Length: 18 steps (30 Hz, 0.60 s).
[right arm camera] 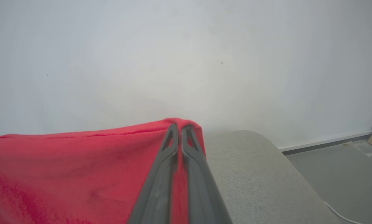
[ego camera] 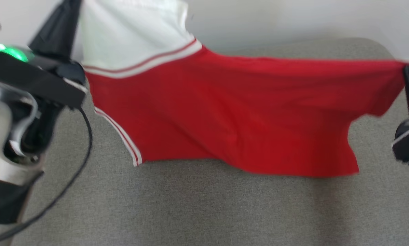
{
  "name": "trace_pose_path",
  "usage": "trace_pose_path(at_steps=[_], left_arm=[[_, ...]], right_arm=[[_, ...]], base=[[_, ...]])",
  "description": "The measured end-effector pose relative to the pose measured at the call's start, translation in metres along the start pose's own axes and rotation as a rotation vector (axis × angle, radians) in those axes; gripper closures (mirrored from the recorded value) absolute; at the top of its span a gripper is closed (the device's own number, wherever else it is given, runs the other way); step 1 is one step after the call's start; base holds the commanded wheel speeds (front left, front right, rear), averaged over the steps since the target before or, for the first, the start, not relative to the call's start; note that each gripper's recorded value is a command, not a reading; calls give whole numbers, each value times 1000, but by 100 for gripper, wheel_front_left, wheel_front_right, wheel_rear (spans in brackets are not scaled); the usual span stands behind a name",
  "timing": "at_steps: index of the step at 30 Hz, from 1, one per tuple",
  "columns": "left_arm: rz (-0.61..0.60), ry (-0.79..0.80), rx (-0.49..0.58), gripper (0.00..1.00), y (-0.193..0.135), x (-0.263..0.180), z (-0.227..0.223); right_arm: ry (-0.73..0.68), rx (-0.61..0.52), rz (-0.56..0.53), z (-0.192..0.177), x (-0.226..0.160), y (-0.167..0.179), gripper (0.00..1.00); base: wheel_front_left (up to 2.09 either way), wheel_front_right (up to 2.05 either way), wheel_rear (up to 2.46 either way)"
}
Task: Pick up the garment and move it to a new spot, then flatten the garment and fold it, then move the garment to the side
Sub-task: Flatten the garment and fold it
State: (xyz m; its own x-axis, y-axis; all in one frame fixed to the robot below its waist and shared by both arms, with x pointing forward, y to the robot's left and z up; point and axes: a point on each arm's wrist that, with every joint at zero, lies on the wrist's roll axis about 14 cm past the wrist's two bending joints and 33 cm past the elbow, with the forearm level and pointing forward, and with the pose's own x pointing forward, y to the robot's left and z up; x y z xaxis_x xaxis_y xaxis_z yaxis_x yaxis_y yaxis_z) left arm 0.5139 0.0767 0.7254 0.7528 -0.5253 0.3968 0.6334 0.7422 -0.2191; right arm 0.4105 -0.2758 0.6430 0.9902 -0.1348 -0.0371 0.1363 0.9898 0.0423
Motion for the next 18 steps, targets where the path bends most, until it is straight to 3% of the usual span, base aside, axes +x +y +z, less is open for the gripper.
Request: trace_pose_path(at_steps=[4,9,15,18], left_arm=[[-15,-155,22,100,-8,13,55],[-48,-246,68,100,-21,29,91],[-34,-216,41,100,-15,51,79],[-10,-164,84,100,0,64,65]], right_arm=[[-134,-58,33,50,11,6,100],[-267,-117,56,94,28,17,100],[-168,-130,91,70,62,32,100],[-103,-56,143,50,87,48,100]], base=[[0,0,0],[0,0,0],[0,0,0],[0,0,0]])
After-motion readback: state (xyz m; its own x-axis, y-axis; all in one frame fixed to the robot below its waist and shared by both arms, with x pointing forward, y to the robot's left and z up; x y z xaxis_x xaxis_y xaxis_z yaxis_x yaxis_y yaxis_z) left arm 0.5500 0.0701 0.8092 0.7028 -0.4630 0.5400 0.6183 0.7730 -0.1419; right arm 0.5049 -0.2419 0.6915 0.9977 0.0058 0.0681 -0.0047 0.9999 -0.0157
